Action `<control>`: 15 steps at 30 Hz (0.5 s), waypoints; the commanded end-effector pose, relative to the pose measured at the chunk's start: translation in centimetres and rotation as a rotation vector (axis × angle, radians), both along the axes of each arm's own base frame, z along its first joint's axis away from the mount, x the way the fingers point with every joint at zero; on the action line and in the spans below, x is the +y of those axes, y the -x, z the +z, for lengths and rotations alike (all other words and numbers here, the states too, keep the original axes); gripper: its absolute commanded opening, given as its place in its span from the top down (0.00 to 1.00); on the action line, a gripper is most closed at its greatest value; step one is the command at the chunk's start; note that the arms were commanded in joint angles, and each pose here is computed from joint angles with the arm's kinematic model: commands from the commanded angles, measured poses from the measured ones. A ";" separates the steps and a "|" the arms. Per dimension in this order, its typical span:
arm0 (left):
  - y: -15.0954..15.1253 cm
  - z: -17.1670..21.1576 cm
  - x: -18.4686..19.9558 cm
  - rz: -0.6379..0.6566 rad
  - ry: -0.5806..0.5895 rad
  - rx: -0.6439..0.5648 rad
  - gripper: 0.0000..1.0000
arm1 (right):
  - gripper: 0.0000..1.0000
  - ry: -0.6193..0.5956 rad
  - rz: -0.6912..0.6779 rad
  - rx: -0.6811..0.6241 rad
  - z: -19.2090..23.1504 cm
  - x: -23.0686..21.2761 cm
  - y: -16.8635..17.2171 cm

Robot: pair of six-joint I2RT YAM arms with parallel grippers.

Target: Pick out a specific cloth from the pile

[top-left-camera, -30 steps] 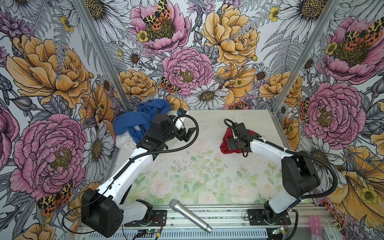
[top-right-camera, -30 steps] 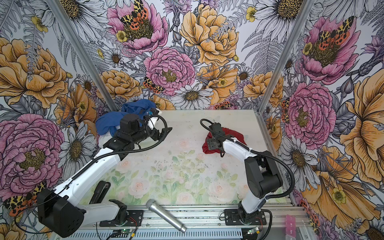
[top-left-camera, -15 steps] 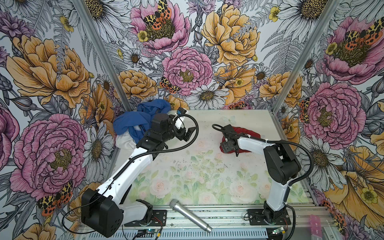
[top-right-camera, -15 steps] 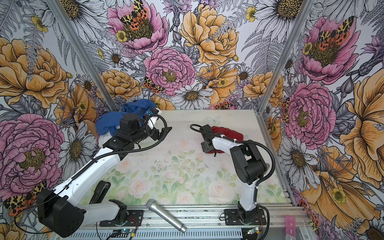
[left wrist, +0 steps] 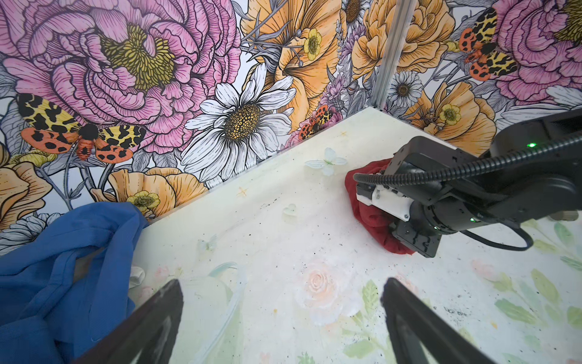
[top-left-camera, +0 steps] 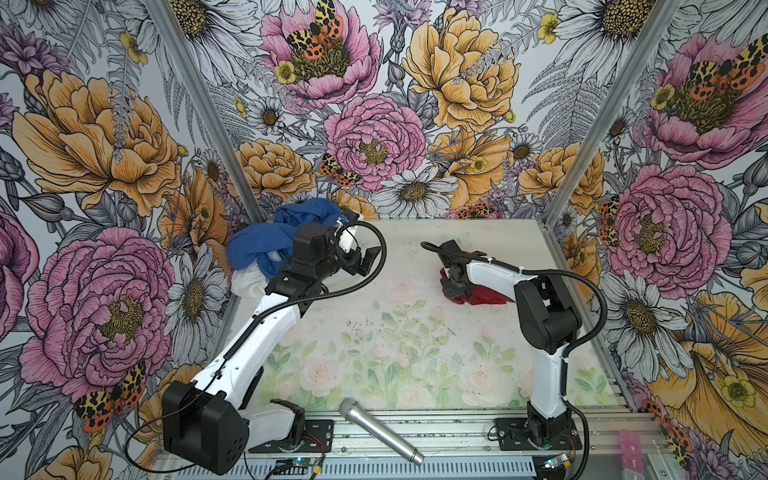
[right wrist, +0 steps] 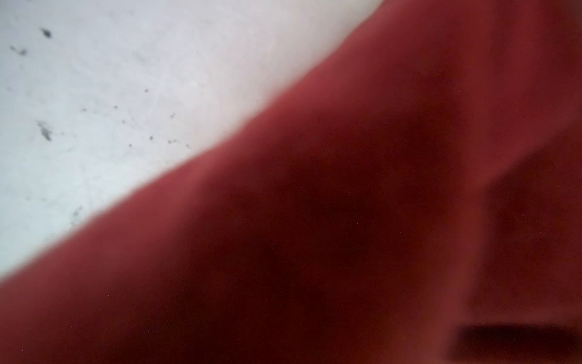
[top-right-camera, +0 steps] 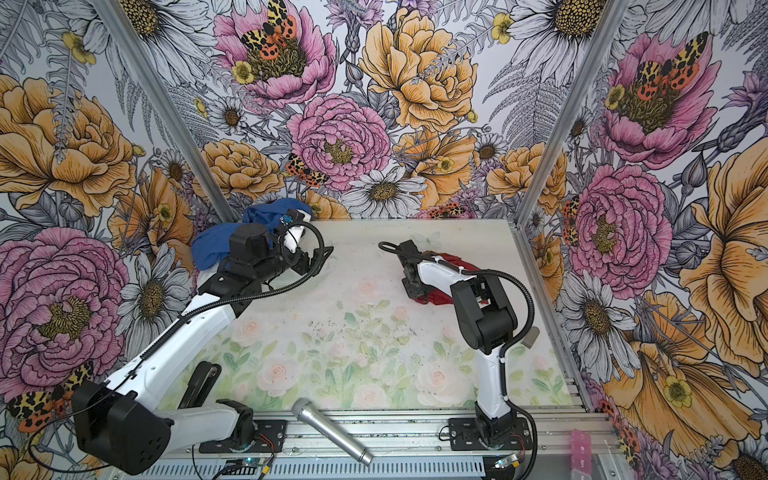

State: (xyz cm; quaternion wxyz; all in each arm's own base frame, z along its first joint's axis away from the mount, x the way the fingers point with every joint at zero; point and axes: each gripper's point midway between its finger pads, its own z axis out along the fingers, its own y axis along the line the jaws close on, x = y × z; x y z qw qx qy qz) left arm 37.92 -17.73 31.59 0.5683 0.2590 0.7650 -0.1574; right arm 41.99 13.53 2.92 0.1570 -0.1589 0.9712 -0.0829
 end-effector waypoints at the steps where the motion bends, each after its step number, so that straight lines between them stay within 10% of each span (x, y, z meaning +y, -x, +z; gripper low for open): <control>1: -0.3 1.8 0.6 0.029 0.020 -0.037 0.01 | 1.00 -0.117 -0.007 0.021 0.9 0.6 -0.1; 15: -0.5 2.2 1.6 0.051 0.031 -0.047 0.01 | 1.00 -0.792 -0.173 0.007 10.3 -1.3 -3.0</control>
